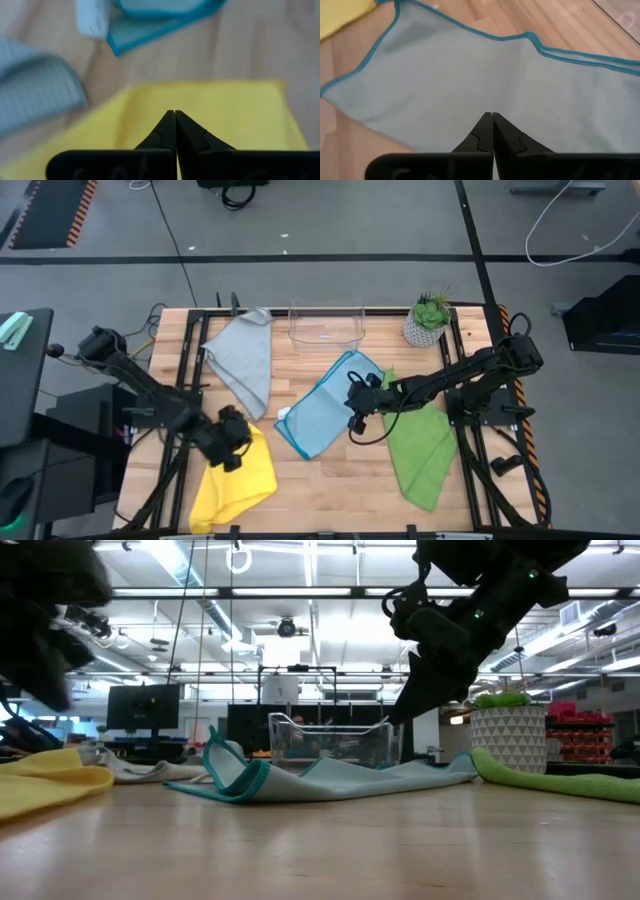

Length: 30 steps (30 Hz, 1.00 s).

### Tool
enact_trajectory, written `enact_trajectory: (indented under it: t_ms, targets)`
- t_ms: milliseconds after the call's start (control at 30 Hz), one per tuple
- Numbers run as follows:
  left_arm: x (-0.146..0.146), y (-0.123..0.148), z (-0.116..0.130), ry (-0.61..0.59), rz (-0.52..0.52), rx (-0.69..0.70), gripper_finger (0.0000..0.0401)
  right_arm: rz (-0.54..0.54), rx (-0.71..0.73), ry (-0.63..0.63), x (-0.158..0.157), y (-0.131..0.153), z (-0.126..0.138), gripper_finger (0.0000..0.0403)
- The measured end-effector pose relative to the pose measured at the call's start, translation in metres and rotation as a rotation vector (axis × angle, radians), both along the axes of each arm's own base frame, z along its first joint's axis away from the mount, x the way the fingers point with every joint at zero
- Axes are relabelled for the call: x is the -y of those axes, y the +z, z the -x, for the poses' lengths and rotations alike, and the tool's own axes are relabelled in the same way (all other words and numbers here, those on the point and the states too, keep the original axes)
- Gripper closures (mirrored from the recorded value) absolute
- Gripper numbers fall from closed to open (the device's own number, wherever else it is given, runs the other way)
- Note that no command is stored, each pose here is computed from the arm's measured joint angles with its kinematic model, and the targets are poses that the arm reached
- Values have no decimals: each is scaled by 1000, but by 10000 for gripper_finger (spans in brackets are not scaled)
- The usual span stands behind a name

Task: Fold microfiber towels
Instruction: Fold the blue microfiber towel

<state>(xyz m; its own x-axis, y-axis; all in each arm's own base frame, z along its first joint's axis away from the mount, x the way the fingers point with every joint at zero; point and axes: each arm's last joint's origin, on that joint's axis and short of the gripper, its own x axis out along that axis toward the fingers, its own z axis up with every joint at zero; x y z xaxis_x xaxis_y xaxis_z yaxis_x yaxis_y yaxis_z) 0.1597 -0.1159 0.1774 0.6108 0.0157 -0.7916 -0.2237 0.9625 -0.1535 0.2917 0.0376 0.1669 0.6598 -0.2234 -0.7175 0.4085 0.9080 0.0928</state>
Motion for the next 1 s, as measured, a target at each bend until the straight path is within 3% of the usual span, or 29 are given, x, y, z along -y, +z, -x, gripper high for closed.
enact_trajectory:
  t_ms: [167, 300, 467, 600, 700, 800, 933, 1000]
  targets:
    - [-9, -7, -23, -105, -24, -13, 398, -37, 37, -11, -7, 2, -1, 398]
    - [-14, -21, -26, -135, -52, -88, 398, -53, 78, -8, -18, 4, -1, 398]
    - [-22, -53, -9, -59, 26, -151, 398, -60, 110, -71, -22, 5, -1, 398]
    - [-27, -63, 3, 13, 71, -150, 398, -52, 130, -162, -10, 6, -3, 398]
    - [-29, -61, 9, 19, 64, -156, 398, -44, 145, -196, 1, 11, -12, 398]
    - [-28, -49, 8, -55, 35, -135, 398, -25, 140, -147, 1, 15, -27, 398]
    - [-23, -17, -10, -151, 5, 61, 398, -13, 111, -54, -8, 13, -51, 397]
    - [-29, -14, -16, -160, -32, 92, 398, -7, 96, -19, -14, 9, -62, 397]
